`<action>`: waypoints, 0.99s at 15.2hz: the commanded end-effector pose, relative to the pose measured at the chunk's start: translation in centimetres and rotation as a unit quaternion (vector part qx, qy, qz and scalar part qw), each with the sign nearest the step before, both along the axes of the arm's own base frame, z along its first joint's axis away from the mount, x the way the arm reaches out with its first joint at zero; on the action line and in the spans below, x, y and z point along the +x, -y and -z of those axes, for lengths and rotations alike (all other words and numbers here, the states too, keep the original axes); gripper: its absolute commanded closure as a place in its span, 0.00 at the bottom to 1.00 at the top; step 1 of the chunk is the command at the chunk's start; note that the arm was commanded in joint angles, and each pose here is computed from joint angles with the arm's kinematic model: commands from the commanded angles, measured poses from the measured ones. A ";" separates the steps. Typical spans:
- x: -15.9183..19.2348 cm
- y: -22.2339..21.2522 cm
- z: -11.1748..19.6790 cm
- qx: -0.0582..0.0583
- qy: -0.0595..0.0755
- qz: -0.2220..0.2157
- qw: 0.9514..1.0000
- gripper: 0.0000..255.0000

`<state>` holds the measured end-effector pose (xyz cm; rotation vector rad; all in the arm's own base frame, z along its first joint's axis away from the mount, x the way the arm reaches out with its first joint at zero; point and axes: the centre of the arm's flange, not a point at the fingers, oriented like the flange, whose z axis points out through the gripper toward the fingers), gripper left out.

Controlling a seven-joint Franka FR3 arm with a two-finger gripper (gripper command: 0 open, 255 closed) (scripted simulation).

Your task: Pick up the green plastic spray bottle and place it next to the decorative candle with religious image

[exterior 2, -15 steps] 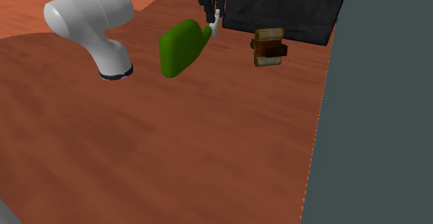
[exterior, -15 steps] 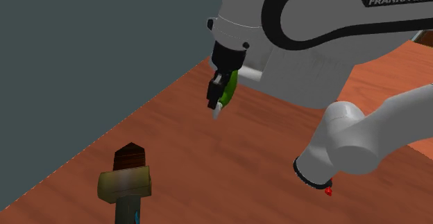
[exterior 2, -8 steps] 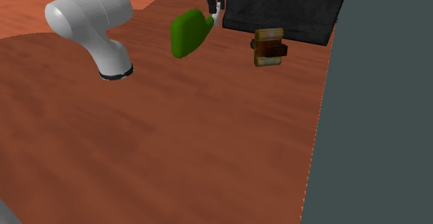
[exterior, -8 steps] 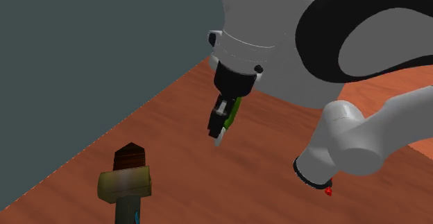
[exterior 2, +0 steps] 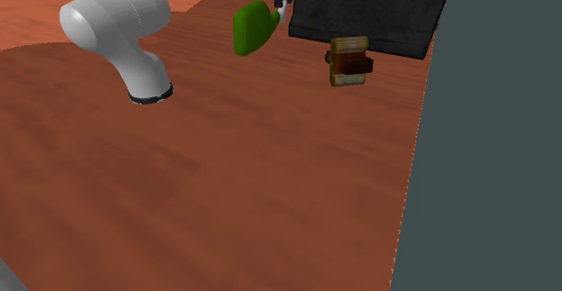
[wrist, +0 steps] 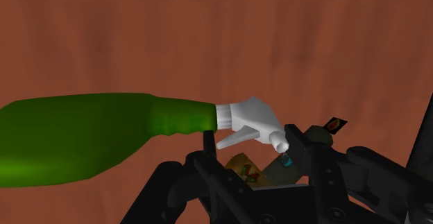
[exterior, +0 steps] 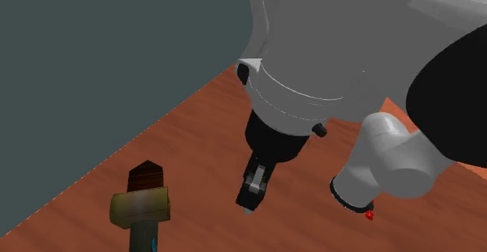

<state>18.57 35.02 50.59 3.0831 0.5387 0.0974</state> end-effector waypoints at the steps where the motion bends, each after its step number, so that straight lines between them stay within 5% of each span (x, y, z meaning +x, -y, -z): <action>1: -1.9 -1.8 0.0 0.000 0.000 0.001 1.000 1.00; 10: -10.0 -10.4 0.0 0.000 0.000 0.001 1.000 1.00; 15: -10.0 -10.4 2.6 0.000 0.000 0.001 1.000 1.00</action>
